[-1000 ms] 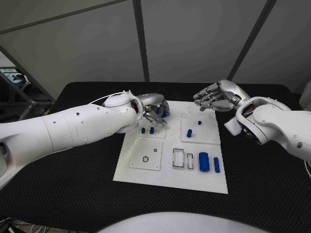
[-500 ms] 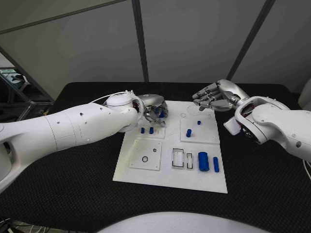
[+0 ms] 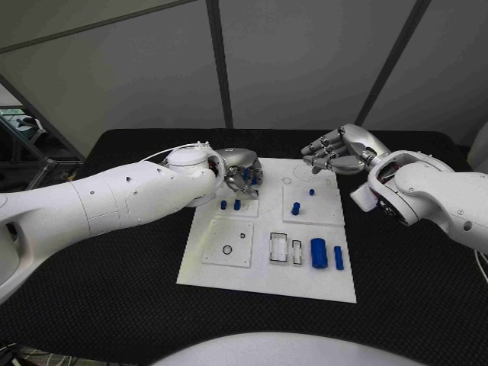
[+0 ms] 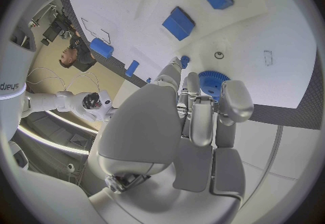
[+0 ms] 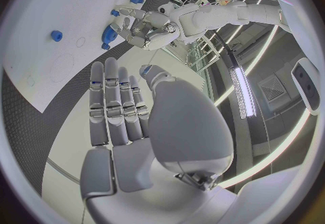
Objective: Assemble the parts on the task board
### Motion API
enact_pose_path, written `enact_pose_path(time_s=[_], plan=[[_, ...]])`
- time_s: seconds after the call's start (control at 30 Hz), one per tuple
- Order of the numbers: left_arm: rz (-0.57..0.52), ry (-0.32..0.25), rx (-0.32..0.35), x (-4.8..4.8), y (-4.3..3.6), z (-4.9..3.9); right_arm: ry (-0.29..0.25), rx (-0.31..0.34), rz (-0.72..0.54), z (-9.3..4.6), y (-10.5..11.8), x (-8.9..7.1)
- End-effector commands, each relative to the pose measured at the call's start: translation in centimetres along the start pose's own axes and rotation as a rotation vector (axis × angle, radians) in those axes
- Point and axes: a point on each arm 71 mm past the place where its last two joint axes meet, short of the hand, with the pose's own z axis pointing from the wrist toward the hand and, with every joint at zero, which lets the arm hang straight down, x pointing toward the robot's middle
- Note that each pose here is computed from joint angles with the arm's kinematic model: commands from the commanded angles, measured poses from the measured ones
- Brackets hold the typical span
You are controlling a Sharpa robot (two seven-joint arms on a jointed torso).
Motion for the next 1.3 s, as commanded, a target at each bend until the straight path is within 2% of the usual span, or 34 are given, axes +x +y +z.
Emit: enact_pose_path(time_s=[0.03, 0.77, 1.3], plan=[[-0.008, -0.026, 0.028, -0.28, -0.34, -0.02, 0.003, -0.010, 0.003, 0.04, 0.19, 0.02], [-0.007, 0.041, -0.003, 0.28, -0.20, 0.28, 0.005, -0.009, 0.003, 0.05, 0.19, 0.04], [-0.007, 0.050, 0.003, 0.56, -0.55, 0.59, 0.008, -0.011, 0.004, 0.11, 0.24, 0.12]])
